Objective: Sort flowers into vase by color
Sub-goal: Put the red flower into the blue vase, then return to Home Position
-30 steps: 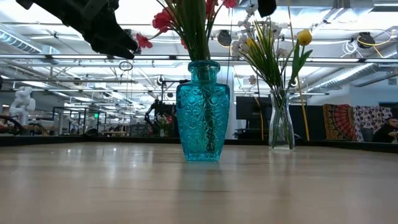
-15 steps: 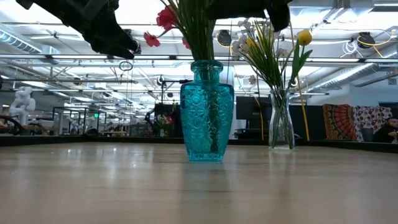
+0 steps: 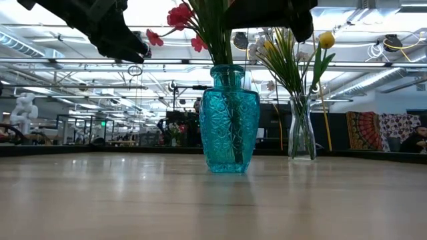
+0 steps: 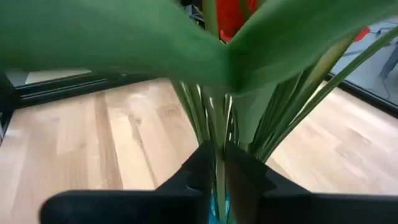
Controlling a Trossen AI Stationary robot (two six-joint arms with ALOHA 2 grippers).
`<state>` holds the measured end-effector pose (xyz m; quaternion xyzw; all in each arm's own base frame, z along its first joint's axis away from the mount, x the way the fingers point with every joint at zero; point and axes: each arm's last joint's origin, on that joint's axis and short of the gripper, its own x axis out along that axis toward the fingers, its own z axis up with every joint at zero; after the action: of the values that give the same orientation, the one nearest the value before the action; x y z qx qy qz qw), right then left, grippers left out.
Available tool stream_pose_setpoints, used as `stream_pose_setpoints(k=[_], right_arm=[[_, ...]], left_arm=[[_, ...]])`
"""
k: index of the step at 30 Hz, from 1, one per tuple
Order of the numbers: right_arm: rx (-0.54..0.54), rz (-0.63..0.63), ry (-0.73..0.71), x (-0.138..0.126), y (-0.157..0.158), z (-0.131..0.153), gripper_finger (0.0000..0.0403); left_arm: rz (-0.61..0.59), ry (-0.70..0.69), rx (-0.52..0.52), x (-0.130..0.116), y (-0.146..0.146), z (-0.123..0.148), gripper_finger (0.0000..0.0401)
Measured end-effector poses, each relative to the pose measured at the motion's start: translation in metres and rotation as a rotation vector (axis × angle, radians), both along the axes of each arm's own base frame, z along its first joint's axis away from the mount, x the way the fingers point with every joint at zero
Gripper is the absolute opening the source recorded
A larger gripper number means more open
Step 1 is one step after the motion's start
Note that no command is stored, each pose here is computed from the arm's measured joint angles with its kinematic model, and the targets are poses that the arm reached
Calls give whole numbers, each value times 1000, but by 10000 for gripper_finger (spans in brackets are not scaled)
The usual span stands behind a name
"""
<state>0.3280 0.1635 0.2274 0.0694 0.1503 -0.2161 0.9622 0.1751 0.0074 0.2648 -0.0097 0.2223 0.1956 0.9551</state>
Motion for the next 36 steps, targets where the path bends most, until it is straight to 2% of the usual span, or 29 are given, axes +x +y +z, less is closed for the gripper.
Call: stream_pose_setpoints(k=[4, 9, 18, 19, 22, 25, 28, 31, 36], right_arm=[[4, -5, 19, -4, -2, 3, 62], [-4, 2, 59, -22, -10, 23, 96], [17, 154, 244, -71, -31, 60, 118], [18, 165, 267, -77, -34, 63, 118], [73, 185, 297, -90, -41, 70, 118], [110, 211, 314, -98, -44, 76, 118], [70, 208, 366, -104, -48, 74, 118], [27, 189, 477, -111, -52, 66, 118], [59, 171, 566, -121, -54, 37, 118]], left_arm=[[0, 0, 0, 0, 0, 0, 354], [0, 0, 0, 0, 0, 0, 354], [1, -1, -1, 0, 0, 0, 354], [4, -7, -16, 0, 0, 0, 354], [-14, -44, -147, 1, -2, 0, 354], [-36, -46, -183, 1, -3, -1, 354], [-52, -30, -170, 0, -3, -1, 354], [-63, 6, -149, -2, -3, -3, 354], [-48, 76, -137, -14, -3, -6, 354]])
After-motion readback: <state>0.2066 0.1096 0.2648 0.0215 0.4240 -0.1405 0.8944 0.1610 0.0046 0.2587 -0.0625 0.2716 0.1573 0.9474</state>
